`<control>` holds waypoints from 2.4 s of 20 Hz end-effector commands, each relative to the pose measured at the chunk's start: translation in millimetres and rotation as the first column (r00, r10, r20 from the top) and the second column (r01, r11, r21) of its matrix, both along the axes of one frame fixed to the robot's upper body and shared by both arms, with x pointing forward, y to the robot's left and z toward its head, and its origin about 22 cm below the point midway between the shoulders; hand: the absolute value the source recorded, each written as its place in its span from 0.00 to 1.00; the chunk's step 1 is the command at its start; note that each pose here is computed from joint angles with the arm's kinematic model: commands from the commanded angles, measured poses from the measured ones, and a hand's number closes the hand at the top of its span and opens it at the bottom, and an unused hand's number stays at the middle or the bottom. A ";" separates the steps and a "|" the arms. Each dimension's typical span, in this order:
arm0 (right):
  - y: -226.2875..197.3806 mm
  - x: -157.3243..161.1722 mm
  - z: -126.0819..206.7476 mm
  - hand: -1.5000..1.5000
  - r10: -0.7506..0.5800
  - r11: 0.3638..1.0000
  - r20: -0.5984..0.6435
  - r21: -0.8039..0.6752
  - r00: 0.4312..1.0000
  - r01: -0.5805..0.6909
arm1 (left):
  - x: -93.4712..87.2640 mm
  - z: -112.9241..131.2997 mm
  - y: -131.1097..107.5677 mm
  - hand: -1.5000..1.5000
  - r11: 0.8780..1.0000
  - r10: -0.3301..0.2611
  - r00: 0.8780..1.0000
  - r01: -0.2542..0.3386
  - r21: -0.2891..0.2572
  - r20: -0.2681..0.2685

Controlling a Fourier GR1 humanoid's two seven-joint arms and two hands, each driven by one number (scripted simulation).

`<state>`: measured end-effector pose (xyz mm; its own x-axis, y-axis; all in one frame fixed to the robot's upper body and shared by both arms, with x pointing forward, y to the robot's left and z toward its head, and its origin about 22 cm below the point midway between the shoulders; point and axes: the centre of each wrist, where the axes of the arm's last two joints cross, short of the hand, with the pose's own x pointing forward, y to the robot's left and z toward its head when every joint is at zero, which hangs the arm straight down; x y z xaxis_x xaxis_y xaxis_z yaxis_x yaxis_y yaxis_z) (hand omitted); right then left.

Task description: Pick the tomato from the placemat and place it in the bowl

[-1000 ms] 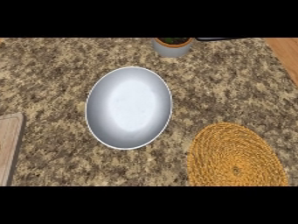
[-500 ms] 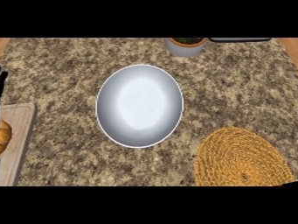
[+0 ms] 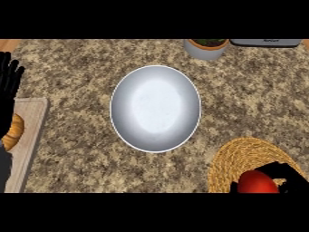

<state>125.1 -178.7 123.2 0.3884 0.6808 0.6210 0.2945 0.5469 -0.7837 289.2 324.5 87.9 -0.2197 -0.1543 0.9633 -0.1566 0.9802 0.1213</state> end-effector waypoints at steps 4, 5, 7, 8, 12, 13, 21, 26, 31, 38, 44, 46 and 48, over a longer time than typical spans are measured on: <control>50.1 20.5 31.0 1.00 -0.030 0.999 -0.007 -0.037 1.000 0.030 | 10.7 8.5 -13.4 0.50 1.000 -0.028 0.999 0.028 -0.001 0.014; 60.8 32.3 29.1 1.00 -0.045 0.998 -0.023 -0.047 0.999 0.044 | 6.8 0.3 -0.4 0.50 1.000 -0.015 1.000 0.015 0.016 0.004; 76.1 52.0 19.3 1.00 -0.060 0.996 -0.051 -0.064 0.997 0.056 | 13.2 4.3 -6.9 0.50 1.000 -0.023 1.000 0.023 -0.005 0.009; 78.5 57.2 27.3 1.00 -0.052 0.997 -0.038 -0.059 0.998 0.050 | 19.4 4.7 -22.0 0.50 0.999 -0.032 0.999 0.032 -0.007 0.007; 93.8 94.1 11.5 1.00 -0.129 0.984 -0.089 -0.135 0.988 0.117 | 15.7 1.1 -12.9 0.50 1.000 -0.020 1.000 0.020 -0.006 0.005; 94.7 100.2 8.9 1.00 -0.141 0.981 -0.131 -0.153 0.981 0.120 | 17.2 -1.7 -15.5 0.50 0.999 -0.037 0.999 0.037 -0.001 -0.004; 88.8 137.1 -4.5 0.00 -0.215 0.970 -0.146 0.084 0.966 0.229 | 13.5 -3.0 -1.5 0.50 0.999 -0.032 0.999 0.032 -0.015 0.010; 88.5 151.8 -2.3 0.00 -0.195 0.957 0.039 0.228 0.980 0.182 | 16.9 2.6 -15.3 0.50 0.999 -0.040 0.999 0.041 -0.015 0.005; 81.5 161.1 0.8 0.00 -0.287 0.949 0.296 0.215 0.911 0.229 | 15.4 0.6 -5.5 0.50 1.000 0.000 1.000 0.000 -0.010 -0.010; 52.6 130.0 -8.7 0.00 -0.454 0.884 0.355 0.297 0.817 0.362 | 8.3 -6.5 7.1 0.50 0.998 0.064 0.998 -0.064 -0.007 -0.014; 26.8 67.5 -7.8 0.00 -0.515 0.844 0.383 0.380 0.766 0.378 | -7.1 -17.7 7.6 0.50 0.998 0.062 0.998 -0.063 -0.024 -0.030; 15.0 45.4 -4.4 0.00 -0.530 0.839 0.417 0.388 0.739 0.382 | -2.4 -11.3 11.0 0.50 0.997 0.073 0.997 -0.073 -0.004 -0.018; 9.7 21.1 -2.6 0.00 -0.534 0.837 0.431 0.394 0.727 0.381 | -2.5 -11.2 3.1 0.50 0.998 0.057 0.998 -0.058 -0.012 -0.026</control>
